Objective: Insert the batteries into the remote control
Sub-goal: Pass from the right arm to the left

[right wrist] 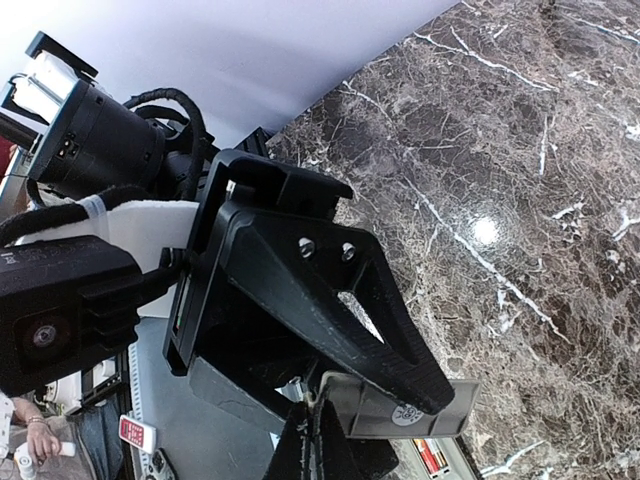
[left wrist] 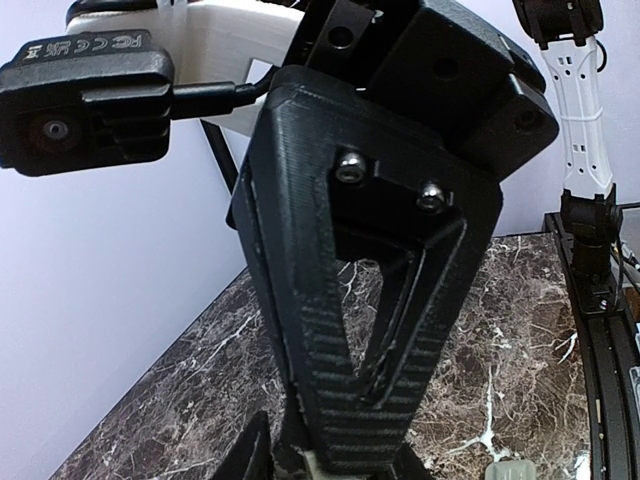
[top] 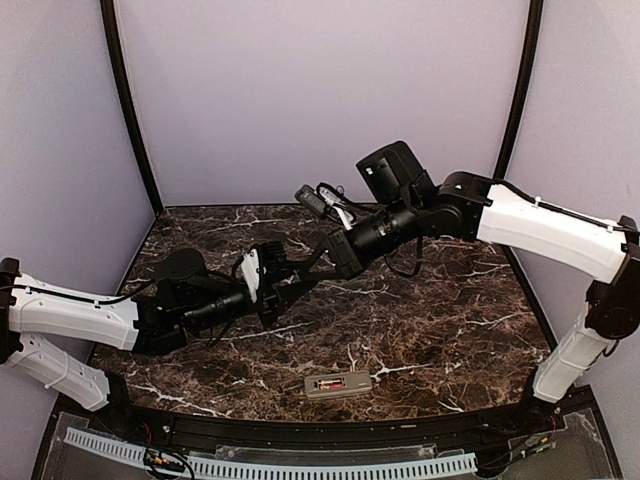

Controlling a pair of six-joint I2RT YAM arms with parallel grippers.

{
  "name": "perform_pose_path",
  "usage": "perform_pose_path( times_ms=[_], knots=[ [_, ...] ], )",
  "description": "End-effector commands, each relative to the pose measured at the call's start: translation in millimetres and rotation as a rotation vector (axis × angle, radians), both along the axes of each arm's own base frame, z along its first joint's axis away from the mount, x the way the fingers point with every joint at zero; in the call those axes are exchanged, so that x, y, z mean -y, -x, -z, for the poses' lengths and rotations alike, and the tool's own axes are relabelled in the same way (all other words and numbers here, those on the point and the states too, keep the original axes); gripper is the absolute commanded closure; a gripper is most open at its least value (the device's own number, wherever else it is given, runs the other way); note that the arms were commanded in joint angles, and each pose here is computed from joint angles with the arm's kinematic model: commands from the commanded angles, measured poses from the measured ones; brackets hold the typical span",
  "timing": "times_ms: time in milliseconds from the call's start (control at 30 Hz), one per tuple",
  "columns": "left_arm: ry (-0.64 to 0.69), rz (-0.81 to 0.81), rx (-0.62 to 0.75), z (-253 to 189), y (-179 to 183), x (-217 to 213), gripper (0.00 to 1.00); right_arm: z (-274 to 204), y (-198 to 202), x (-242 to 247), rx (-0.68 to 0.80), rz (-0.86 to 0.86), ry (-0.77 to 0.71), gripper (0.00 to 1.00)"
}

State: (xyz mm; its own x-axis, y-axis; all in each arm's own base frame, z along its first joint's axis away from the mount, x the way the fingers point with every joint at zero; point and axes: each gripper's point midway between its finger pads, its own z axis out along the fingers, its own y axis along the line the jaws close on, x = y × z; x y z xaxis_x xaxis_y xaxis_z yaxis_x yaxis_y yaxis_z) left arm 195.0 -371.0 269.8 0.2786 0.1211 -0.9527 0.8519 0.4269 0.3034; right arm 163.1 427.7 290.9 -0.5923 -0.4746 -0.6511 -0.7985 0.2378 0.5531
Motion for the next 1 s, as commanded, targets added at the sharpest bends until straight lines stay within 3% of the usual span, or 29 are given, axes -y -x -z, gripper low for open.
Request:
perform_pose_path(
  times_ms=[0, 167, 333, 467, 767, 867, 967],
  knots=[
    [0.03, 0.01, 0.011, -14, 1, 3, 0.71, -12, 0, -3, 0.018, -0.007, -0.052, 1.0],
    [0.021, 0.012, 0.018, -12, 2, 2, 0.76, -14, 0, -5, 0.013, -0.007, -0.059, 1.0],
    [0.024, 0.016, 0.011, -13, 3, 1, 0.95, -13, 0, -5, 0.008, -0.01, -0.058, 1.0],
    [0.044, 0.022, -0.022, -14, 4, 1, 1.0, -15, 0, -5, 0.016, -0.012, -0.067, 1.0],
    [0.086, 0.02, -0.11, -13, 5, -3, 1.0, -42, -2, 5, 0.115, -0.001, -0.143, 0.65],
    [0.116, 0.003, -0.158, -15, 2, -4, 1.0, -46, -5, 11, 0.17, 0.008, -0.152, 0.57],
    [0.158, -0.038, -0.228, -24, -5, -6, 1.0, -50, -17, 27, 0.314, 0.086, -0.165, 0.56]
  ],
)
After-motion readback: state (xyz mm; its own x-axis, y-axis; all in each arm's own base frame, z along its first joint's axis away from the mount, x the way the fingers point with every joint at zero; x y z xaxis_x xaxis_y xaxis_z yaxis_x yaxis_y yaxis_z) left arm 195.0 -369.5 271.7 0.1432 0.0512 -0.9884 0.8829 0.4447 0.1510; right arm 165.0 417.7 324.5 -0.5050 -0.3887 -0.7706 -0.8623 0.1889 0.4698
